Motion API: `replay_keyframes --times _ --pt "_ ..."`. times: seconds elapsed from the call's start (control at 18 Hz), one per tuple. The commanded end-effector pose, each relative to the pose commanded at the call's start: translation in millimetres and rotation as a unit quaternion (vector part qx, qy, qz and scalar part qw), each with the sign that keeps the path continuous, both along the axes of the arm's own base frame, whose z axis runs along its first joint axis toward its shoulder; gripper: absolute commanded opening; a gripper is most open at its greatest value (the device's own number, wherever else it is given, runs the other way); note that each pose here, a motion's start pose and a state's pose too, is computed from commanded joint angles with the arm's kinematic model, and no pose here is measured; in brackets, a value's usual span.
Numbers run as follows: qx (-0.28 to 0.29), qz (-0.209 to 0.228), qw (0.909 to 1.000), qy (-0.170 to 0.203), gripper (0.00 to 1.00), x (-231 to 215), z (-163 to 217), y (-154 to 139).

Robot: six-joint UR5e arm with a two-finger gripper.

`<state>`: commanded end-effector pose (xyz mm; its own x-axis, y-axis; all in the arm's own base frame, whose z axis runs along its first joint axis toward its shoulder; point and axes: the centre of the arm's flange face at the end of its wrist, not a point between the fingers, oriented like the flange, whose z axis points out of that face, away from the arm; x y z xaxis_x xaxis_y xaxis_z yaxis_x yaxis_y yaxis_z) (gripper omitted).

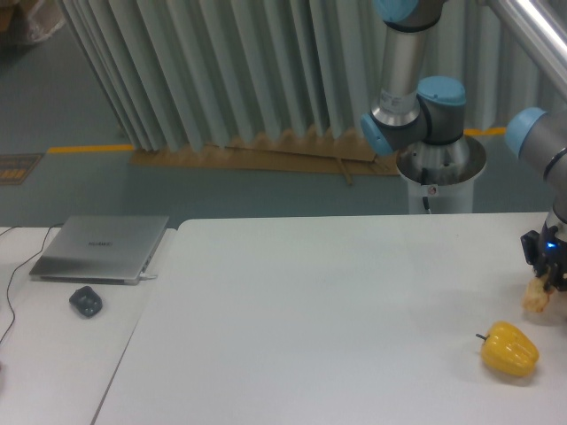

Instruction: Place the bread in the basket

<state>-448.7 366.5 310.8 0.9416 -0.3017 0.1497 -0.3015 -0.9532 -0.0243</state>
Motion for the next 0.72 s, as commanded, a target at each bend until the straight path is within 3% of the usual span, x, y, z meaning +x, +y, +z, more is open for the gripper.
replay_keyframes --times 0.72 --pt "0.014 -0.061 0.9980 0.001 0.24 -19.0 42.4 -25.6"
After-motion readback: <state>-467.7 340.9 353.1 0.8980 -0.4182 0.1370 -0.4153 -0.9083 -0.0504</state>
